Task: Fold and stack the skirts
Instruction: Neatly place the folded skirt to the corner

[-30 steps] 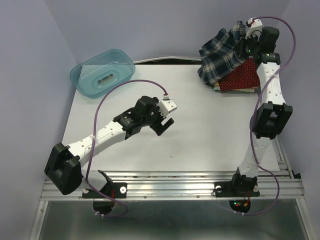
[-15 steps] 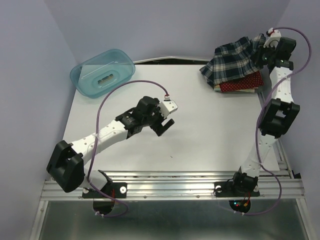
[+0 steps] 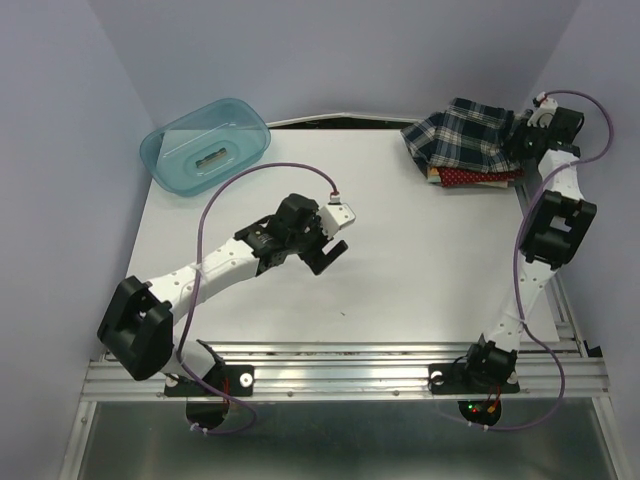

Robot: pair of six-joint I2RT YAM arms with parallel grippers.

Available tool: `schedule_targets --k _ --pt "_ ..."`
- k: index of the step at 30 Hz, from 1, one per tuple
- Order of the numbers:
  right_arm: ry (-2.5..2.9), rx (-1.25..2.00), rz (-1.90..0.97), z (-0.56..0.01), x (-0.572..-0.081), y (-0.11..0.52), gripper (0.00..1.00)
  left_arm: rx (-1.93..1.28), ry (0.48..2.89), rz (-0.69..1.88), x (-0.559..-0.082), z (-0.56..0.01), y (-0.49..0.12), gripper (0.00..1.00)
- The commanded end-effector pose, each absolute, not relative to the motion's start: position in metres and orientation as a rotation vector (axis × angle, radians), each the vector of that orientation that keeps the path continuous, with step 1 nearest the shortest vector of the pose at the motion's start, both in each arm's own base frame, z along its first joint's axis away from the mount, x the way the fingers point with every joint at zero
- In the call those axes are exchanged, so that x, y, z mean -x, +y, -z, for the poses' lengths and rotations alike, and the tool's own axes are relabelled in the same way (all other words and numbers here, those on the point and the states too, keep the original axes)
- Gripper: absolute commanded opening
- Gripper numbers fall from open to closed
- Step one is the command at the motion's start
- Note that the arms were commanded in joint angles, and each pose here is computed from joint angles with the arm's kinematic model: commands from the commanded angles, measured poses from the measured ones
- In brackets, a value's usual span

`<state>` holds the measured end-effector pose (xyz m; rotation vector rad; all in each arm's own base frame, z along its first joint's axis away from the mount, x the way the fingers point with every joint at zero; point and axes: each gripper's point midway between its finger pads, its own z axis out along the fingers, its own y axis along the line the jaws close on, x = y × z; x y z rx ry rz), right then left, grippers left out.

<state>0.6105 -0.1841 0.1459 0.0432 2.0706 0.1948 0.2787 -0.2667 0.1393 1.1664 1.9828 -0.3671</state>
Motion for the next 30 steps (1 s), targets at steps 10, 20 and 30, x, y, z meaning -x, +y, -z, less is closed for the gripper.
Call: schedule_targets --k 10,20,30 --pt "1.933 -0.095 0.039 -0.186 -0.626 -0.232 0.43 -1.152 1.955 0.361 -0.288 -0.153 -0.268 0.99" --pt "1.846 -0.118 0.044 -0.228 -0.615 -0.226 0.8 -1.152 1.946 0.377 -0.288 -0.157 -0.272 0.99" --pt "1.523 -0.058 -0.072 -0.349 -0.584 -0.179 1.0 -1.13 1.946 0.384 -0.287 -0.16 -0.271 0.99"
